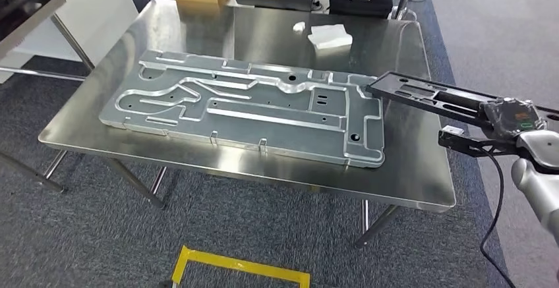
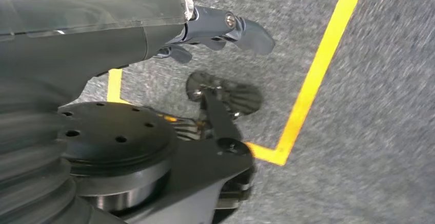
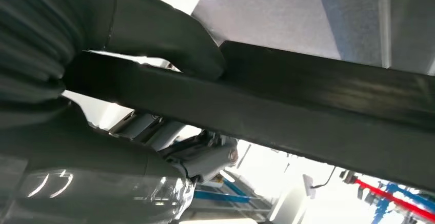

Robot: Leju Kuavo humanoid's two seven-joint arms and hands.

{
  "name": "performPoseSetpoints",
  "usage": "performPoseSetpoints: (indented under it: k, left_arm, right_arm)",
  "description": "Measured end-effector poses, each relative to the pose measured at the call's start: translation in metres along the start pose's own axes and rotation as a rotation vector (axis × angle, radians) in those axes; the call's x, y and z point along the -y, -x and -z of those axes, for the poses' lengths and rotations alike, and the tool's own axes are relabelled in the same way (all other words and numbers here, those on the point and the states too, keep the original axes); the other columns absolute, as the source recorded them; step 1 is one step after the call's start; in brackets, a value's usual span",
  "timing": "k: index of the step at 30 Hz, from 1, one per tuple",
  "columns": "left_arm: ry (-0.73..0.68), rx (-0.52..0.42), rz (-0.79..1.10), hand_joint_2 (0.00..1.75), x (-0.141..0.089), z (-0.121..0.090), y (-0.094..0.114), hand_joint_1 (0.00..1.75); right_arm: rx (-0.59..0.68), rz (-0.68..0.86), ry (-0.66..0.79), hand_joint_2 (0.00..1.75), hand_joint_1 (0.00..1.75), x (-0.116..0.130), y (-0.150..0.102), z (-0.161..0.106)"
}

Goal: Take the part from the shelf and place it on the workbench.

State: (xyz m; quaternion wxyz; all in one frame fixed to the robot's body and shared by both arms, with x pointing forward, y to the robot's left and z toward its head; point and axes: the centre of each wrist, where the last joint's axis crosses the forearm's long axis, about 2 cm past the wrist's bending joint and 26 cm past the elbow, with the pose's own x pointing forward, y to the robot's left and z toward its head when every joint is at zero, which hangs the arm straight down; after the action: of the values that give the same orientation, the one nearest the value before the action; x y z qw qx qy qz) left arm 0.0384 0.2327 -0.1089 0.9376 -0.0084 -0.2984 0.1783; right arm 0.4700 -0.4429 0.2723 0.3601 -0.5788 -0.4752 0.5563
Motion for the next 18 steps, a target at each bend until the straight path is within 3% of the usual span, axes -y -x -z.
performPoseSetpoints:
  k: [8,10,14,18]
  left_arm:
    - [0.012,0.027,-0.006,1.75,0.005,0.006,-0.010,0.00]
    - [0.016,0.026,-0.001,1.75,0.006,0.006,-0.011,0.00]
    - [0.032,0.037,0.017,1.75,0.010,0.010,-0.017,0.00]
    - [0.038,0.049,0.022,1.75,0.014,0.013,-0.024,0.00]
  right_arm:
    - [-0.012,0.139,-0.079,1.75,1.75,0.036,0.010,0.019]
    - [-0.021,0.156,-0.085,1.75,1.75,0.058,0.005,0.031]
    - [-0.018,0.163,-0.061,1.75,1.75,0.117,-0.020,0.059]
    - [0.026,0.164,-0.046,1.75,1.75,0.150,-0.061,0.075]
